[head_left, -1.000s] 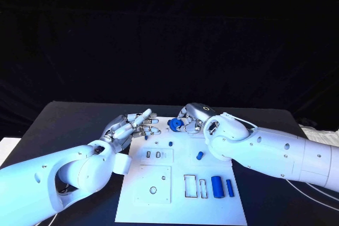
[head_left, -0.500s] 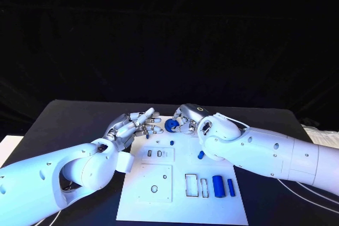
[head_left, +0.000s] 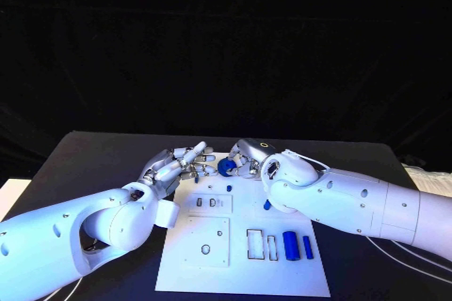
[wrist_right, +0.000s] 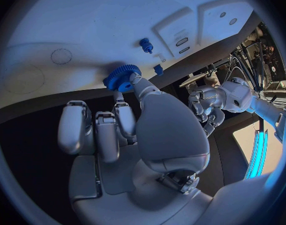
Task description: Assemble the parts on the task board
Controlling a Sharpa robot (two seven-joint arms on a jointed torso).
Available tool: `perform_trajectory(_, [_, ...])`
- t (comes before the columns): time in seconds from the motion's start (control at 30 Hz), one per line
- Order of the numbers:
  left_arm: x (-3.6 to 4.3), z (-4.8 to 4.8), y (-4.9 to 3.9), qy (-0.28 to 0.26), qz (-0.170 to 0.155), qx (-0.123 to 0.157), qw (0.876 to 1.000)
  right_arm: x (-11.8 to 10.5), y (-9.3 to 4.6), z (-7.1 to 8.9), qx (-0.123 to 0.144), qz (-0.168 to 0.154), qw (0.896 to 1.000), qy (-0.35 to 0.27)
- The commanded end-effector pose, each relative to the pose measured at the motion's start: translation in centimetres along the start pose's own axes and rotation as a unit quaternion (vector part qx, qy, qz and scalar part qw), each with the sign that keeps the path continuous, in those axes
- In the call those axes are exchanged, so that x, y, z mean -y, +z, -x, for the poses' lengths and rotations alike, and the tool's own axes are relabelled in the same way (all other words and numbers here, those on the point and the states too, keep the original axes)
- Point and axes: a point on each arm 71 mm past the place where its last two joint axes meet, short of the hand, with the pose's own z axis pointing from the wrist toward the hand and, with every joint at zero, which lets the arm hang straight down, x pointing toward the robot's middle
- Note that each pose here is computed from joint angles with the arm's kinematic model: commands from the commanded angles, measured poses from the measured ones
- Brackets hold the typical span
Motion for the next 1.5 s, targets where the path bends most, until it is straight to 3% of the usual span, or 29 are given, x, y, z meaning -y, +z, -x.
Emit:
perform_trajectory(0.03, [0.08,-0.33,0.06,-0.005,-0.003,-0.012,1.0,-0.2,0.03,-0.19,-0.006,0.008,1.0,-0.005])
perform_trajectory(0.9, [0.04,-0.28,0.11,-0.005,-0.002,-0.011,1.0,-0.67,0.17,-0.6,-0.016,0.015,1.0,0.002])
perform_trajectory(1.5, [0.01,-0.21,0.14,-0.005,-0.001,-0.01,1.0,-0.41,-0.11,-0.26,0.008,0.014,1.0,0.015])
